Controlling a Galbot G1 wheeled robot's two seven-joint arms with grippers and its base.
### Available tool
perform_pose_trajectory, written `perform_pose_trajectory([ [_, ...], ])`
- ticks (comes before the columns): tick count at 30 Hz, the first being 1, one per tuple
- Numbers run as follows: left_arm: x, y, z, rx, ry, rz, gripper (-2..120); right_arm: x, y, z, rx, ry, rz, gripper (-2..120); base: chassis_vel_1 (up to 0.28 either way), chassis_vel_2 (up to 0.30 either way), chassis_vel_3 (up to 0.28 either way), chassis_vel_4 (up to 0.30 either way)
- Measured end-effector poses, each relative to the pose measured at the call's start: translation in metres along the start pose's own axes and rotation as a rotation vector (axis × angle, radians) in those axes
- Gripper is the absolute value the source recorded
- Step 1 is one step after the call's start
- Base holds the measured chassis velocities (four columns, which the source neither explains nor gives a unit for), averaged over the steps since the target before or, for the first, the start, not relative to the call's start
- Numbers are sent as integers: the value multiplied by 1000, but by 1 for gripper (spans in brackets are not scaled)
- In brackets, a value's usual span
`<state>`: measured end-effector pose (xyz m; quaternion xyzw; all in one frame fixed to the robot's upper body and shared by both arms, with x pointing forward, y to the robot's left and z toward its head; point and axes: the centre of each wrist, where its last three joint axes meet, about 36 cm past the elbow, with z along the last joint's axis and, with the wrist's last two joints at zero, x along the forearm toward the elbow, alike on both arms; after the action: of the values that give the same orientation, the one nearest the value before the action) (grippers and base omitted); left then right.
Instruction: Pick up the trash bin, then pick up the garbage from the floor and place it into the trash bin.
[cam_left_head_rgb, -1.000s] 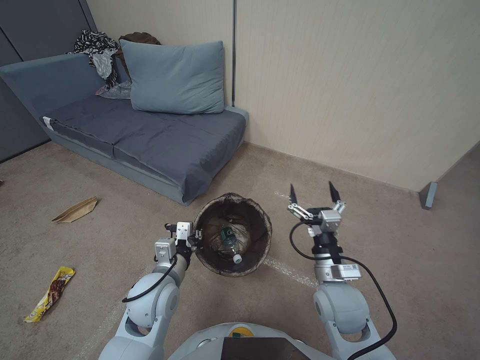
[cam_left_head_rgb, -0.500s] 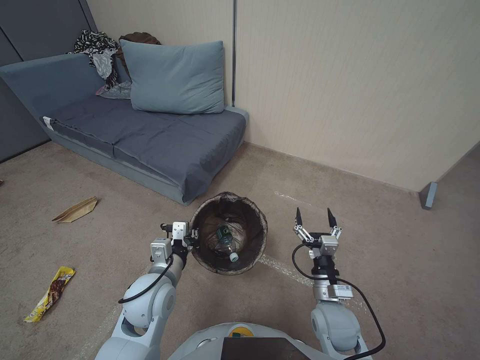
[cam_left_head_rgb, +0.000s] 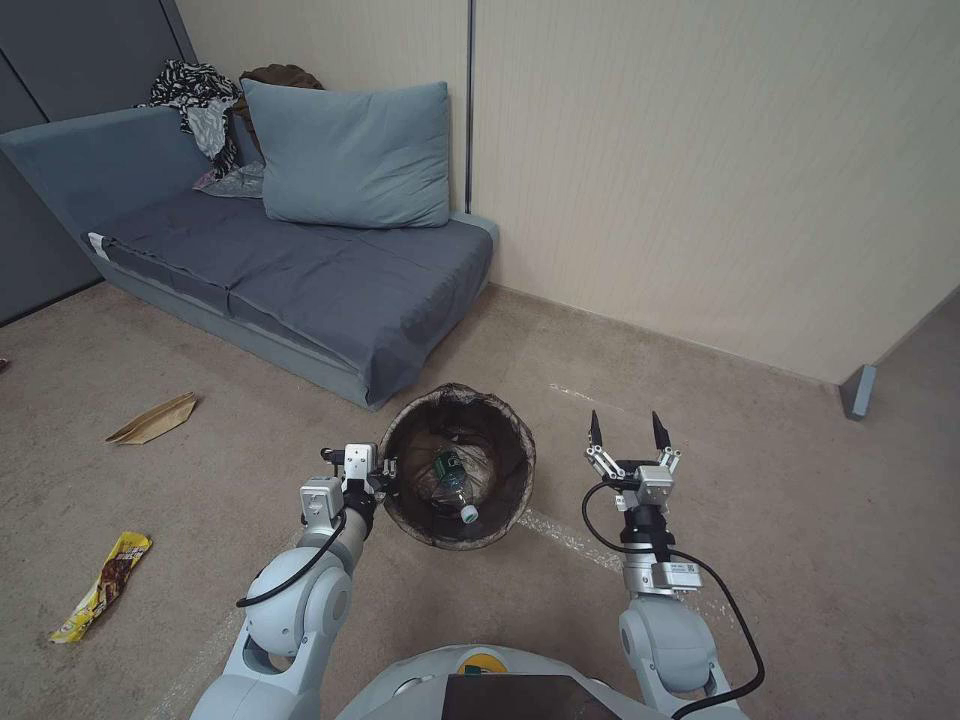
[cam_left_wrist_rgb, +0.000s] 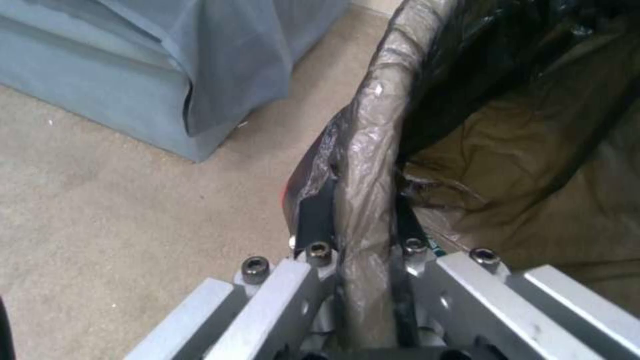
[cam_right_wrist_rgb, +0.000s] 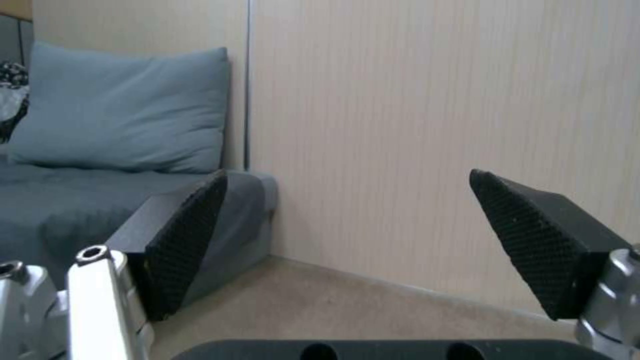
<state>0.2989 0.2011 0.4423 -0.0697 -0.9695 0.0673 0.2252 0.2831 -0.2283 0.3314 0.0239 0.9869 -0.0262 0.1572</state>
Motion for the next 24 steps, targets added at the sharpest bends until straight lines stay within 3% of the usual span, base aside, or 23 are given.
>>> perform_pose_trajectory([
  [10,0,-1,1,1,-2,2,0,-4,0,-3,0,-7,0,88,24,22,33,20],
  [24,-1,-1,2,1,-5,7,0,-10,1,-5,0,-16,-2,88,94,109,97,97],
])
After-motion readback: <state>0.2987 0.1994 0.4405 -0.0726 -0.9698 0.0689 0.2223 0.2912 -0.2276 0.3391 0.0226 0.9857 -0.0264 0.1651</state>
